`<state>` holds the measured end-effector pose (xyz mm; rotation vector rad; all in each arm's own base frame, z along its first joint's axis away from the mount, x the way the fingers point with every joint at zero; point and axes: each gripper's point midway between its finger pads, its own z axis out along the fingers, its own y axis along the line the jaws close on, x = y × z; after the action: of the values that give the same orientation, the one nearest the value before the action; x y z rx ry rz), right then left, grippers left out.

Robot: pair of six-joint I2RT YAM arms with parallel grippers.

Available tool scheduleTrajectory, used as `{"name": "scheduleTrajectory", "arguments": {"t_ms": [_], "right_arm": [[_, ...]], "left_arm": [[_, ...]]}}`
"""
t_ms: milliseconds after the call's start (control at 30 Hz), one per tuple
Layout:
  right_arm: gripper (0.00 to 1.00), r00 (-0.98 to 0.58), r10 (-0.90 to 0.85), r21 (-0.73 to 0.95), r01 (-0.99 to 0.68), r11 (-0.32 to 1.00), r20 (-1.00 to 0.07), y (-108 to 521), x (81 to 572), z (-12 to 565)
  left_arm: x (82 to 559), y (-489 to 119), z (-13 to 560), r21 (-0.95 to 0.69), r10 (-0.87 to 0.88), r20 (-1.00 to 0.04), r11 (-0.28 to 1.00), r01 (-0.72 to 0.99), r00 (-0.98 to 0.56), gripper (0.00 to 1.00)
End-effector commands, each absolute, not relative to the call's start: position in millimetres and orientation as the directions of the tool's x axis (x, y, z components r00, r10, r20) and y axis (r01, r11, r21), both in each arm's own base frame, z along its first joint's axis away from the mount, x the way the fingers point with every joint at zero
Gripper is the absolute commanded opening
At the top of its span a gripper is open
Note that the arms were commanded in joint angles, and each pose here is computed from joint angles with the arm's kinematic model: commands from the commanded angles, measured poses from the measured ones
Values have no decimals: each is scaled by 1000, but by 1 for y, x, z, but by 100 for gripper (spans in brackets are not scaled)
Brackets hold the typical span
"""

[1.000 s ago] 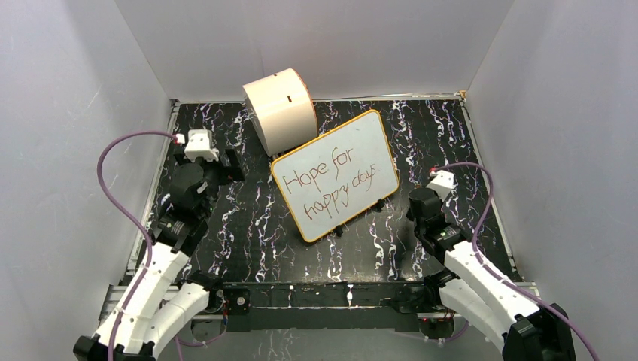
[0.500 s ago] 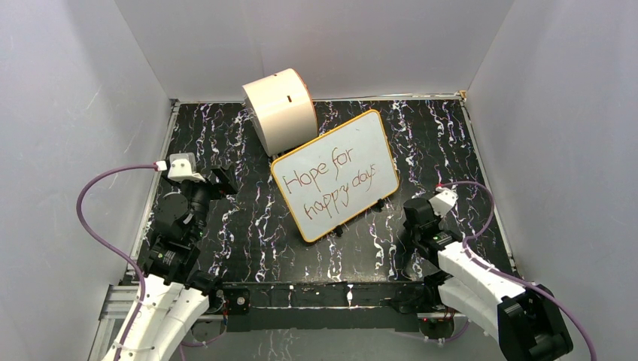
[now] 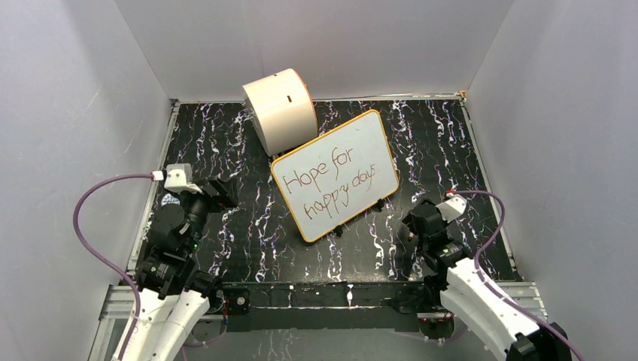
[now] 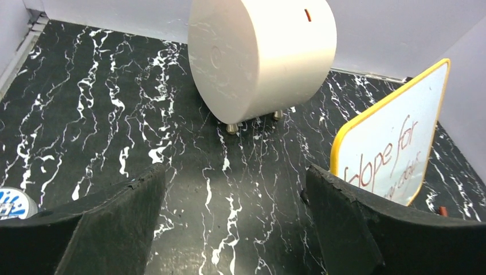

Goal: Write a sentence on the whiteboard
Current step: Reset both arms

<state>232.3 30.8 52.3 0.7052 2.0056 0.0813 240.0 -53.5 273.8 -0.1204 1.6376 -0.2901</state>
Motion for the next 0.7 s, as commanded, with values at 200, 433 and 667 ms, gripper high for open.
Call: {"name": "scheduleTrajectory", "arguments": {"t_ms": [200,433,667], "right_arm": [[85,-187,499,435,300,849,-846,20,219,170],[99,-6,425,418,165,893,-905,3,197,250],[99,62,319,325,121,938,-946,-8,181,286]], "left_arm": [[188,-36,290,-325,-326,-945,940,103,-7,89],[168,-16,304,-334,-337,-939,941,58,71,89],[154,-3,312,-370,-369,-923,929,14,105,89]]}}
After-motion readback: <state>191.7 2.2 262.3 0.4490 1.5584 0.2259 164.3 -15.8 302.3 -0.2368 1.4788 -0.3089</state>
